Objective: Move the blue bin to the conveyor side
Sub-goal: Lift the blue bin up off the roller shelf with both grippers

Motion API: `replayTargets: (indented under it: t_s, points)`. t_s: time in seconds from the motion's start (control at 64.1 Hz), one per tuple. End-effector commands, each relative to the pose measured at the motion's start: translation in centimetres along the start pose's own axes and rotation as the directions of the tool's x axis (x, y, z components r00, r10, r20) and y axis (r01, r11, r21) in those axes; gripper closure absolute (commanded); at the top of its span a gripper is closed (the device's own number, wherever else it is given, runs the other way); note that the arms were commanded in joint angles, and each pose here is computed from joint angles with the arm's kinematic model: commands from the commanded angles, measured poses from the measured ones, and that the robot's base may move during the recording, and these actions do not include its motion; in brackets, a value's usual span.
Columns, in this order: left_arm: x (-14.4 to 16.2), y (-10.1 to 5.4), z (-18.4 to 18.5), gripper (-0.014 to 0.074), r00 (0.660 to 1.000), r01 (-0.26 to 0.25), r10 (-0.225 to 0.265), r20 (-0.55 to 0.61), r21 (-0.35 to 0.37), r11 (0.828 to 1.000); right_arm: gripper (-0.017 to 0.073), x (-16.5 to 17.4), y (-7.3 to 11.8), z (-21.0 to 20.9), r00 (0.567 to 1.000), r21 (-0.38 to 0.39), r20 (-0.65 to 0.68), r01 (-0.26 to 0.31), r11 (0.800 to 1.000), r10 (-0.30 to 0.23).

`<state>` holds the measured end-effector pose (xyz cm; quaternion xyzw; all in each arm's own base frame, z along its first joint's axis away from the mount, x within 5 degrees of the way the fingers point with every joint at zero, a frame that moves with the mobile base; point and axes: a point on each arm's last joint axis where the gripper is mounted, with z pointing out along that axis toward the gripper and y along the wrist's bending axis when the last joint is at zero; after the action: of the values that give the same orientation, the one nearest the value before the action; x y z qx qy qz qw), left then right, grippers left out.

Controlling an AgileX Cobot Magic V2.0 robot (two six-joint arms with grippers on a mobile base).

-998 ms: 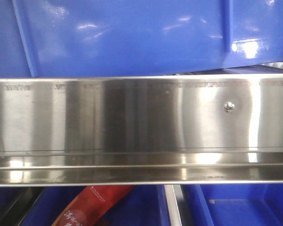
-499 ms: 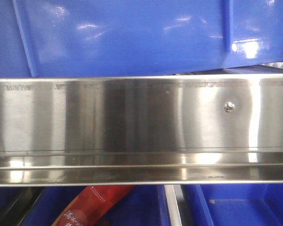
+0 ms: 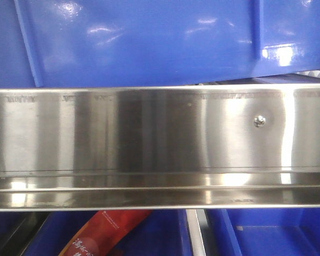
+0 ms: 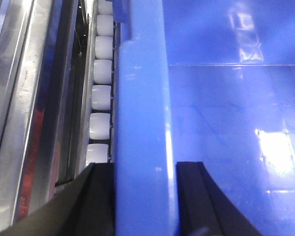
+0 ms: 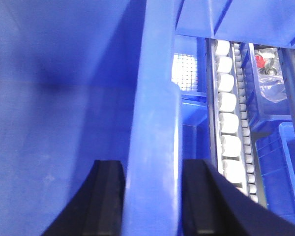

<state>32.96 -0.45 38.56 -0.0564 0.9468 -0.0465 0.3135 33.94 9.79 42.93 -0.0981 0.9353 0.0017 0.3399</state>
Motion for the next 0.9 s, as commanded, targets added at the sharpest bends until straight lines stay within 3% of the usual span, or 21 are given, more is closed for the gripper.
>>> replayTargets:
  t_s: [0.0,0.187,0.577,0.748,0.889]
  points:
    - [-0.5,-0.4,-1.7,0.0610,0.998,0.008,-0.010,0.064,0.024,1.000,0.0648,0.0,-0.3,-2.2,0.999,-0.003,0.041,-0.002,1.000,0.002]
    - [-1.2,-0.6,-4.4,0.0612,0.990,-0.001,-0.003,0.139,0.030,1.000,0.0648,-0.4,-0.8,-6.0,0.990,-0.010,0.143,-0.015,1.000,0.016]
    - [-2.1,-1.3,-8.8,0.0612,0.980,-0.011,-0.002,0.197,0.064,0.998,0.0648,0.0,-1.3,-8.9,0.978,-0.012,0.206,-0.029,0.999,0.031]
    - [-1.5,-2.9,-10.4,0.0612,0.973,-0.053,0.029,0.228,0.102,0.993,0.0648,0.4,-2.1,-10.2,0.971,-0.041,0.227,-0.063,0.997,0.071]
    - [-1.2,-4.3,-11.2,0.0612,0.964,-0.048,0.023,0.265,0.089,0.995,0.0648,1.3,-3.4,-11.3,0.967,-0.025,0.238,-0.090,0.996,0.093]
